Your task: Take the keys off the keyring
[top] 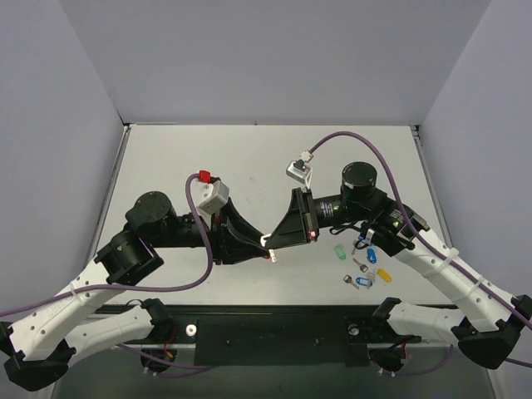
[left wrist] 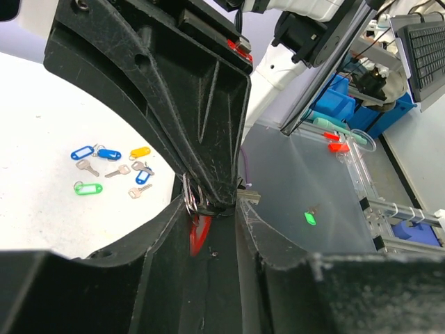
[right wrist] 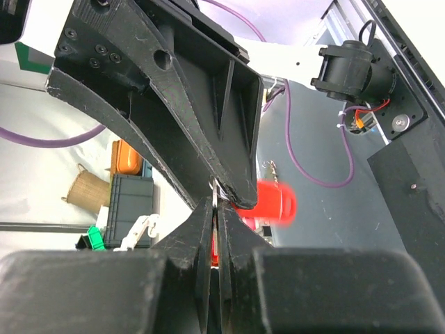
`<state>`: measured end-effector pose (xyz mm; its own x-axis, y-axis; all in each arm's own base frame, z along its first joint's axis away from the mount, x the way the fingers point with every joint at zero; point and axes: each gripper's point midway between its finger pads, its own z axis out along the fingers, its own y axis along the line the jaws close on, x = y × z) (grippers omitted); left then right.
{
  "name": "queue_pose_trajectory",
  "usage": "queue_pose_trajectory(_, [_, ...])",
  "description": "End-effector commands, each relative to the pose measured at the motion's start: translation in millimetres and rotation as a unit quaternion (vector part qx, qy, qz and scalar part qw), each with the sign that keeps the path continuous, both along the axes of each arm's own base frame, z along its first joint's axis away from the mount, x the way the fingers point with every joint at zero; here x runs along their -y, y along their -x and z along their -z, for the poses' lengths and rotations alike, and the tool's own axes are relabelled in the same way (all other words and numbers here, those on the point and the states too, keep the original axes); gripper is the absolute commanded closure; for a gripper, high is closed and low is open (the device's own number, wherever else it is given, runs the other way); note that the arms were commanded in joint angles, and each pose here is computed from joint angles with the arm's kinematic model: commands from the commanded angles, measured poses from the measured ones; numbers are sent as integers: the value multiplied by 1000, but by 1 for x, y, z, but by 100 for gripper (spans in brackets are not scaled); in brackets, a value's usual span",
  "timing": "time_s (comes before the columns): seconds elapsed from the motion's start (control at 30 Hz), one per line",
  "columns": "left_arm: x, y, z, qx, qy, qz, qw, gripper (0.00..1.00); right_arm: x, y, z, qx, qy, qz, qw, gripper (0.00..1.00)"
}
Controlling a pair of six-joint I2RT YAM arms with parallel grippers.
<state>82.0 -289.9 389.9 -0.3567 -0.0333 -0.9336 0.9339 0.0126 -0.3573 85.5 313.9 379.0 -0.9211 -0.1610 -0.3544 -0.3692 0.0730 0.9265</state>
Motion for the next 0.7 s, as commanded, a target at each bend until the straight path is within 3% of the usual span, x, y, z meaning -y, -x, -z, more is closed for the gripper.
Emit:
queue_pose_trajectory(0.0, [-4,6,-29,43,30,-2,999,63,8,15,-9,22,-23,-25,999,100])
queue_pose_trajectory(0.3, [-8,10,-30,32,27,-1,999,79,16,25,2,33,-3,-47,998,100])
queue_pose_trajectory(0.4, [-9,11,-30,26,27,-1,999,92,19,27,6,46,4,-52,998,100])
queue_pose_trajectory(0.67, [-8,13,-37,11,43,0,999,93,21,35,17,71,21,-64,995,100])
